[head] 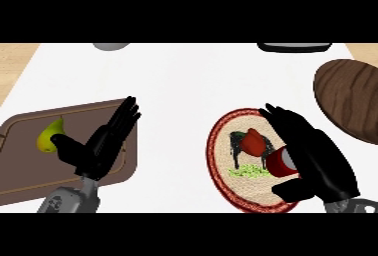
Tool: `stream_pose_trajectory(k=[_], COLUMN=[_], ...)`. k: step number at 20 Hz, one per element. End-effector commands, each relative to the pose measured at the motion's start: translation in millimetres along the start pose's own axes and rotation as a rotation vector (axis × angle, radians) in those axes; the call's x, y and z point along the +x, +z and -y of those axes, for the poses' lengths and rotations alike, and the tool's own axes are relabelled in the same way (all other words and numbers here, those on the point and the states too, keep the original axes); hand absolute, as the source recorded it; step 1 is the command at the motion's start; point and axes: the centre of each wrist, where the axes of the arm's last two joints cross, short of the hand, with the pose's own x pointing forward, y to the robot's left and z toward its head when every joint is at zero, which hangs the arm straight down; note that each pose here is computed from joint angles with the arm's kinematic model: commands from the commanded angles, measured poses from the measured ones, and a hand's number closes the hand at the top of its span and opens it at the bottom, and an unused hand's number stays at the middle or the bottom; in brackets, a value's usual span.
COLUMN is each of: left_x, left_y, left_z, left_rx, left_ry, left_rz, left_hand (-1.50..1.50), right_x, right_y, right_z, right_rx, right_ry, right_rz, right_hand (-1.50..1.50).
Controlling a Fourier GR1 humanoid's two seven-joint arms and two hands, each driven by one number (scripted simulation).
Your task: Pick the bell pepper from the placemat and place it in the bowl
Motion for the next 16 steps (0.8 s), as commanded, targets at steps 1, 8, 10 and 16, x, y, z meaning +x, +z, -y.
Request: stream_pose_trajectory(k=[1,8,10,16], left_x=[5,6,9,7], left_y=[1,9,0,-1], left_z=[2,0,10,4], left_rx=[-0.013,-0.019,-0.009,-0.004], left_ry=[-0.004,0.0,0.011,-0.009], left_rz=[-0.008,0.006,0.022,-0.006], left_hand=[0.0,0.0,0.0,0.0], right_x=[37,61,56,39], right_y=[-8,-44,-54,-58], right_z=[7,-1,-15,-11], right_rx=[0.11,0.224,0.227,0.311], right_ry=[0.074,0.096,0.091,0.139], right_rz=[-0.124,-0.271,-0.314,-0.376], right_hand=[-1.5,-1.5,-1.5,-1.5])
